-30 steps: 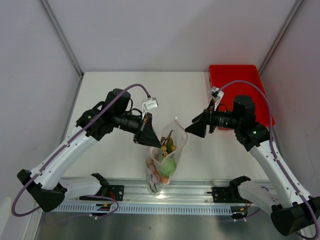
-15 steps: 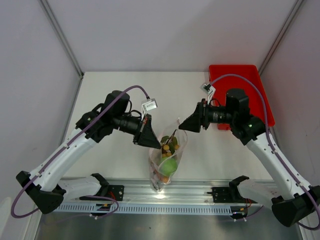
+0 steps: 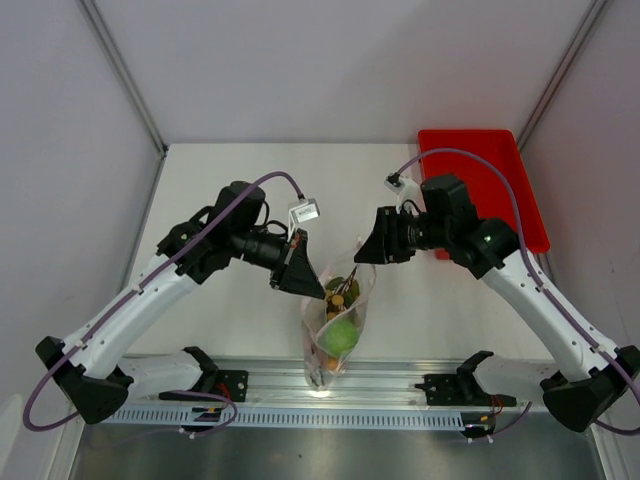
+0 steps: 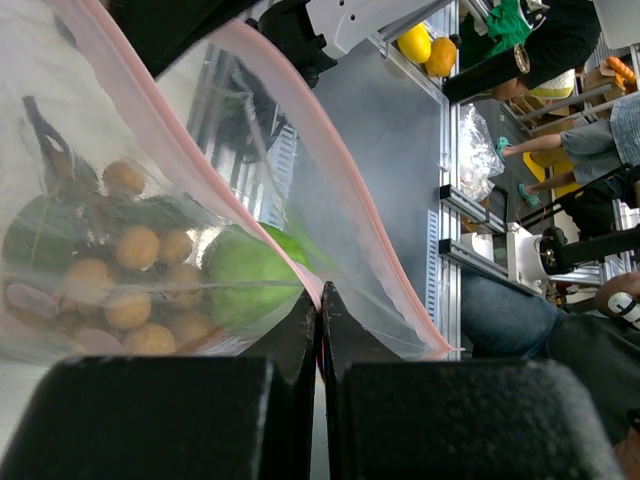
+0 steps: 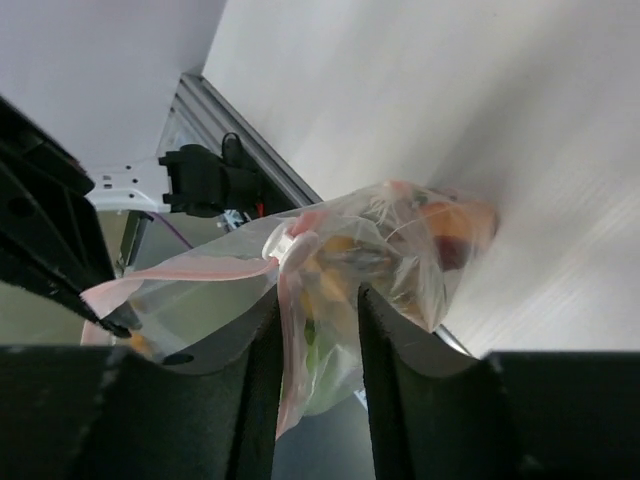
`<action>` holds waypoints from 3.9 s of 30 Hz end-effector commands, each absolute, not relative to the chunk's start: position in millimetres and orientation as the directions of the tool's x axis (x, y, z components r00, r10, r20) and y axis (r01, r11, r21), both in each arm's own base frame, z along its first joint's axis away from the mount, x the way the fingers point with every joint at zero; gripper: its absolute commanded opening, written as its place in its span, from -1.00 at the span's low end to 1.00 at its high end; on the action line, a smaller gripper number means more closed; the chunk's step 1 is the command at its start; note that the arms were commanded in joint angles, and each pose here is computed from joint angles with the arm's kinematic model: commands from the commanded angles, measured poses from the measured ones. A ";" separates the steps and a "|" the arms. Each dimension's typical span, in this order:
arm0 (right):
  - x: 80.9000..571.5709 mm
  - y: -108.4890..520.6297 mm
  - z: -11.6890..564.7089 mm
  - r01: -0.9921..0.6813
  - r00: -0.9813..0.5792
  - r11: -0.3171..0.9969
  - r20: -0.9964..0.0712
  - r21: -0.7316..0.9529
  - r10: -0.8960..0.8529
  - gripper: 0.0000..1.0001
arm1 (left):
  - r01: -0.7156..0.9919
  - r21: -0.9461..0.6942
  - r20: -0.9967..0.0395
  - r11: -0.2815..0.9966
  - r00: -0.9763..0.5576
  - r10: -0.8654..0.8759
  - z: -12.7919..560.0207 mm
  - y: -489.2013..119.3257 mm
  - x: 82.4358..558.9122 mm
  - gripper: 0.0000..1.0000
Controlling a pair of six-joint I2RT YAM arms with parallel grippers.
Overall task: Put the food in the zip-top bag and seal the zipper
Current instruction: Adjust the zipper food storage bag at the center of the board.
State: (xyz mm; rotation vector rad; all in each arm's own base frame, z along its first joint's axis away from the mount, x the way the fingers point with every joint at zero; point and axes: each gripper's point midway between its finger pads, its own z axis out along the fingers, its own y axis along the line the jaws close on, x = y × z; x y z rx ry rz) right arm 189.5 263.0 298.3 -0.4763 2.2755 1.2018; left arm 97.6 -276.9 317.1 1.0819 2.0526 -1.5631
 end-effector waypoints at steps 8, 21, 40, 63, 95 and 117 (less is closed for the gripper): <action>182.3 270.0 311.4 -0.336 -0.865 0.659 -0.498 0.673 0.068 -1.00 | 0.772 -0.620 -0.695 0.139 -0.623 0.359 332.3 -291.2 106.2 -0.79; 183.6 283.4 317.7 -0.054 -0.822 0.672 -0.415 0.739 0.390 -1.00 | 0.782 -0.533 -0.679 0.322 -0.623 0.389 313.9 -307.0 114.0 0.30; 183.9 282.5 314.2 0.114 -0.717 0.626 -0.373 0.772 0.590 -1.00 | 0.675 -0.444 -0.730 0.590 -0.654 0.200 313.7 -307.9 116.7 0.99; 185.9 286.7 325.0 0.214 -0.644 0.468 -0.236 0.858 0.728 -1.00 | 0.542 -0.248 -0.721 0.803 -0.657 0.221 252.9 -299.7 135.4 0.59; 145.9 249.6 329.8 -0.922 -0.328 0.232 -0.944 0.311 -0.037 0.51 | 0.812 -0.583 -0.756 0.005 -0.545 0.363 312.7 -286.4 62.1 -0.99; 85.6 267.2 354.5 -0.924 -0.324 -0.210 -0.946 0.318 -0.009 -0.17 | 0.791 -0.599 -0.774 -0.128 -0.529 0.348 333.2 -280.7 45.3 -0.99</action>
